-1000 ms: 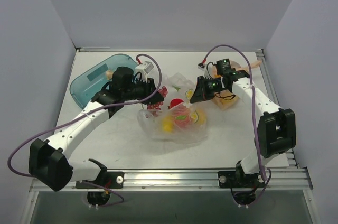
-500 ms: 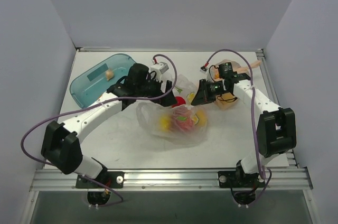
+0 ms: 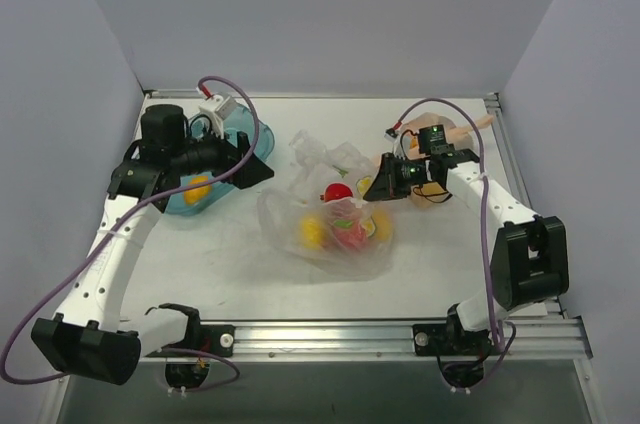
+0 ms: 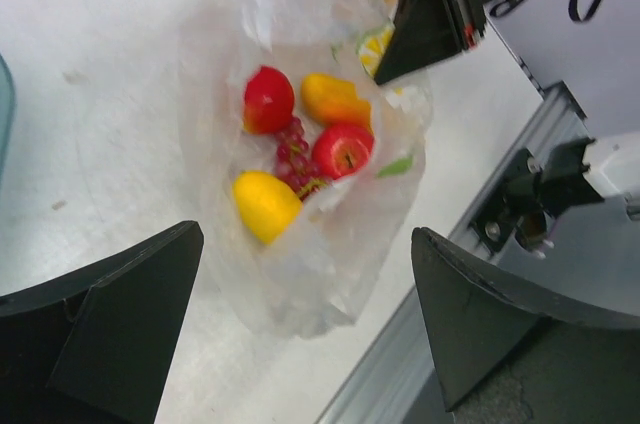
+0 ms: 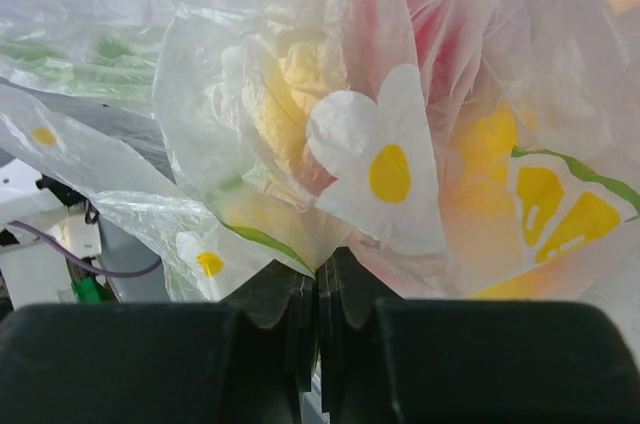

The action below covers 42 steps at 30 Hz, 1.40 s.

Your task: Place the fake fruits into the plastic bag and tie a complex knot

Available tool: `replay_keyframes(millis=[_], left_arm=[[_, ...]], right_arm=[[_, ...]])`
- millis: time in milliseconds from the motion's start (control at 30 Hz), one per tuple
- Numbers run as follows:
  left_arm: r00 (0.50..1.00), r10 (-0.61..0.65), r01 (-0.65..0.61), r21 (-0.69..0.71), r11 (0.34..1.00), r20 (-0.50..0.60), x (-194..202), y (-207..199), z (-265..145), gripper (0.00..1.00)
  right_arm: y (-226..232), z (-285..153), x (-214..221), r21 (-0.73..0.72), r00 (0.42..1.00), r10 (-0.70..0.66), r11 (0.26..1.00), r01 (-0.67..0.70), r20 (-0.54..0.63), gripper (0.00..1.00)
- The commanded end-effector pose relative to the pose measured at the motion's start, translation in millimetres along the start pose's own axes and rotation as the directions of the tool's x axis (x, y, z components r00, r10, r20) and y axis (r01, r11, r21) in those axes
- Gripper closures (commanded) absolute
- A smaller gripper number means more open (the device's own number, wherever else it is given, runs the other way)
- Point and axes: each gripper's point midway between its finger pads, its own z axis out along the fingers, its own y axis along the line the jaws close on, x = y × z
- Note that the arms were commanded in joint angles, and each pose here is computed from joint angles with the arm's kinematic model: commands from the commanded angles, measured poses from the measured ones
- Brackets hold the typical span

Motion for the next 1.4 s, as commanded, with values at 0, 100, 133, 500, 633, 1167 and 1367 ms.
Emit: replay_keyframes(millis=[0, 100, 133, 500, 633, 1167, 1367], left_arm=[[0.993, -0.073, 0.080, 0.078, 0.994, -0.092, 37, -25, -17, 0.03], [0.988, -0.129, 0.131, 0.017, 0.991, -0.084, 47, -21, -21, 0.02], [0.989, -0.132, 0.132, -0.007, 0.991, -0.073, 48, -20, -23, 0.03], [0.959, -0.273, 0.251, -0.220, 0.943, -0.075, 77, 12, 3, 0.03], [0.958, -0.278, 0.253, -0.250, 0.935, -0.069, 76, 17, 17, 0.16], [0.933, 0.329, -0.359, 0.332, 0.872, 0.147, -38, -96, 3, 1.00], [0.899, 0.405, -0.436, 0.440, 0.785, 0.168, -4, -111, -16, 1.00]], right_arm=[[5, -8, -12, 0.018, 0.997, 0.008, 1.000, -0.010, 0.075, 1.00], [2, -8, -14, 0.038, 0.993, 0.015, 0.999, -0.020, 0.117, 1.00], [6, -10, -18, 0.033, 0.989, 0.016, 0.999, -0.021, 0.145, 1.00], [13, 1, -9, 0.047, 0.989, -0.013, 0.999, 0.006, 0.147, 1.00], [18, 5, -2, 0.039, 0.991, -0.029, 0.999, 0.024, 0.130, 1.00], [71, -26, 57, -0.039, 0.923, -0.385, 0.922, 0.386, 0.015, 0.27], [56, -87, 8, 0.131, 0.856, -0.487, 0.873, 0.471, 0.171, 0.07]])
